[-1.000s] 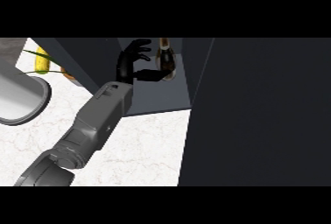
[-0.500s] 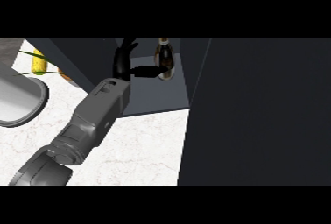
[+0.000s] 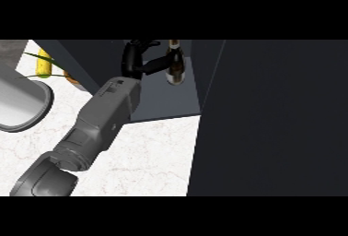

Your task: Pick up the wine, place it into the cabinet and close the cabinet

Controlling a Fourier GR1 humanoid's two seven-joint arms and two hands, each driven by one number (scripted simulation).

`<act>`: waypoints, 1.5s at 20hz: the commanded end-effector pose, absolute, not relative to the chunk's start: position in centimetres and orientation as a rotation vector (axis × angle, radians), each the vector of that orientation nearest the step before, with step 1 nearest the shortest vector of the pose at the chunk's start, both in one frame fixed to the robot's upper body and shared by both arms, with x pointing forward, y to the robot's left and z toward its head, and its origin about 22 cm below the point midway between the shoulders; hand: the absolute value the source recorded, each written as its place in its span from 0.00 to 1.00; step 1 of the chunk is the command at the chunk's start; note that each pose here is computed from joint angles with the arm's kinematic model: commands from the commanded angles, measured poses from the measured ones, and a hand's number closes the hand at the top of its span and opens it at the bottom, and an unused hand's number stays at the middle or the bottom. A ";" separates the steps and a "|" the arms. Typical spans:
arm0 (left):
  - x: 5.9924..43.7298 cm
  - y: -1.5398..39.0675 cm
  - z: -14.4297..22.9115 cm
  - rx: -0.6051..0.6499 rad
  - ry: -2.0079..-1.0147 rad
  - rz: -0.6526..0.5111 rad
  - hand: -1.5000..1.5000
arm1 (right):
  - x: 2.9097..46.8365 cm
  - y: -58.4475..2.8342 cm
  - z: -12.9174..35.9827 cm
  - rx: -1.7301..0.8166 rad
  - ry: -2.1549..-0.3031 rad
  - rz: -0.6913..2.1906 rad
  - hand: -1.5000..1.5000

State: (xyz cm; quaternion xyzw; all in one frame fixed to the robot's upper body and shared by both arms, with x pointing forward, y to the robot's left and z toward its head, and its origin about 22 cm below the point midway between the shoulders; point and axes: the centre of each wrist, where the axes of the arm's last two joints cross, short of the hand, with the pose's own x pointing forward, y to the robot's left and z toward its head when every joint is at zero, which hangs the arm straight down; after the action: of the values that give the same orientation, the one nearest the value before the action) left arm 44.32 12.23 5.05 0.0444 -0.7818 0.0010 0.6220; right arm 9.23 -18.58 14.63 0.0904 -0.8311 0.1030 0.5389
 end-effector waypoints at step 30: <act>41.6 9.0 3.9 -0.474 -1.795 0.022 0.00 | 6.3 -20.4 18.9 0.203 -1.922 0.143 0.00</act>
State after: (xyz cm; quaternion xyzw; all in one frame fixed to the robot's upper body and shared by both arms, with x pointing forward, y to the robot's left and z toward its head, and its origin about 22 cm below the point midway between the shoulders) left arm 42.61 8.72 5.07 -0.1773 -0.7792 0.0011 0.6012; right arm 8.95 -19.96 14.73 0.0346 -0.8196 0.0952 0.5640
